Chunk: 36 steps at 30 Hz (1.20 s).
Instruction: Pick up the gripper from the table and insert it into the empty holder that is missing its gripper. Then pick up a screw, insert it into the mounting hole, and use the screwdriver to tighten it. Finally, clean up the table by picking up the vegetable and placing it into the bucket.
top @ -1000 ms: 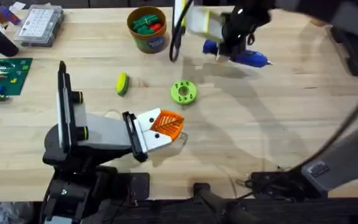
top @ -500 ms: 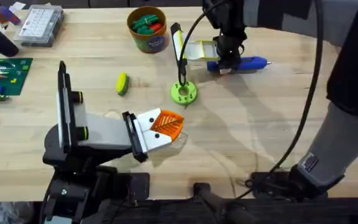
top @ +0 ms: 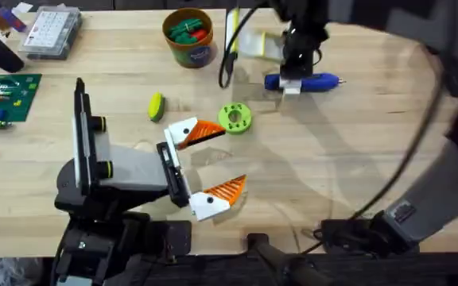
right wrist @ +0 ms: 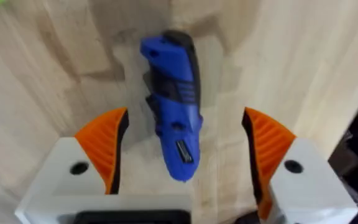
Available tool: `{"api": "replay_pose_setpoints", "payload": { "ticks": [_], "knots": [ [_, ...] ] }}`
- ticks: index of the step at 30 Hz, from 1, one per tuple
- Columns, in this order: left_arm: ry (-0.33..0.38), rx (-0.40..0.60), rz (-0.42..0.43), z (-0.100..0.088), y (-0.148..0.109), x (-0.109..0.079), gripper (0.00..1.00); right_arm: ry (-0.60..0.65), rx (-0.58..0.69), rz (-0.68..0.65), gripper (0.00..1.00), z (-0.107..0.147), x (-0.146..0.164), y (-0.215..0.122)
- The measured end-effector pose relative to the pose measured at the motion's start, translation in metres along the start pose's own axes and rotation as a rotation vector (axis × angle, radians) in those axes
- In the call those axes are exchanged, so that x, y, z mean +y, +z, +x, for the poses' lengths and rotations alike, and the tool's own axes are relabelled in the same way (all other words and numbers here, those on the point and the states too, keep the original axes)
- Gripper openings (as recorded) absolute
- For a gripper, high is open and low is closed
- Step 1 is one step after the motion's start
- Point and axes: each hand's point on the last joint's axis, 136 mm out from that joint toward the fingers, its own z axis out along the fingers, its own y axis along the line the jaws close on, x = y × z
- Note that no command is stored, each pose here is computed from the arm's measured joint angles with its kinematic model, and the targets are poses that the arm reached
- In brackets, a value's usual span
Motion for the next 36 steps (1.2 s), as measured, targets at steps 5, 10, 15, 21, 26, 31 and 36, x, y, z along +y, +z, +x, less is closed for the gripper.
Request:
{"api": "replay_pose_setpoints", "payload": {
  "ticks": [5, 10, 15, 21, 26, 31, 36],
  "knots": [
    [0.003, -0.001, 0.0, 0.0, 0.0, 0.0, 0.986, 0.199, -0.115, 0.11, 0.996, 0.003, -0.013, -0.069],
    [0.023, -0.016, -0.027, -0.005, 0.0, 0.005, 0.986, 0.368, -0.228, 0.177, 0.996, 0.007, -0.005, -0.136],
    [0.037, -0.064, -0.135, -0.019, -0.002, 0.022, 0.986, 0.459, -0.295, 0.187, 0.996, 0.011, 0.013, -0.174],
    [0.022, -0.097, -0.289, -0.029, -0.009, 0.047, 0.986, 0.504, -0.305, 0.157, 0.997, 0.013, 0.032, -0.188],
    [-0.009, -0.092, -0.379, -0.034, -0.015, 0.059, 0.986, 0.521, -0.303, 0.146, 0.996, 0.013, 0.036, -0.188],
    [-0.009, -0.092, -0.379, -0.034, -0.015, 0.059, 0.986, 0.521, -0.303, 0.146, 0.996, 0.013, 0.036, -0.188],
    [-0.009, -0.092, -0.379, -0.034, -0.015, 0.059, 0.986, 0.521, -0.303, 0.146, 0.996, 0.013, 0.036, -0.188]
  ]
}}
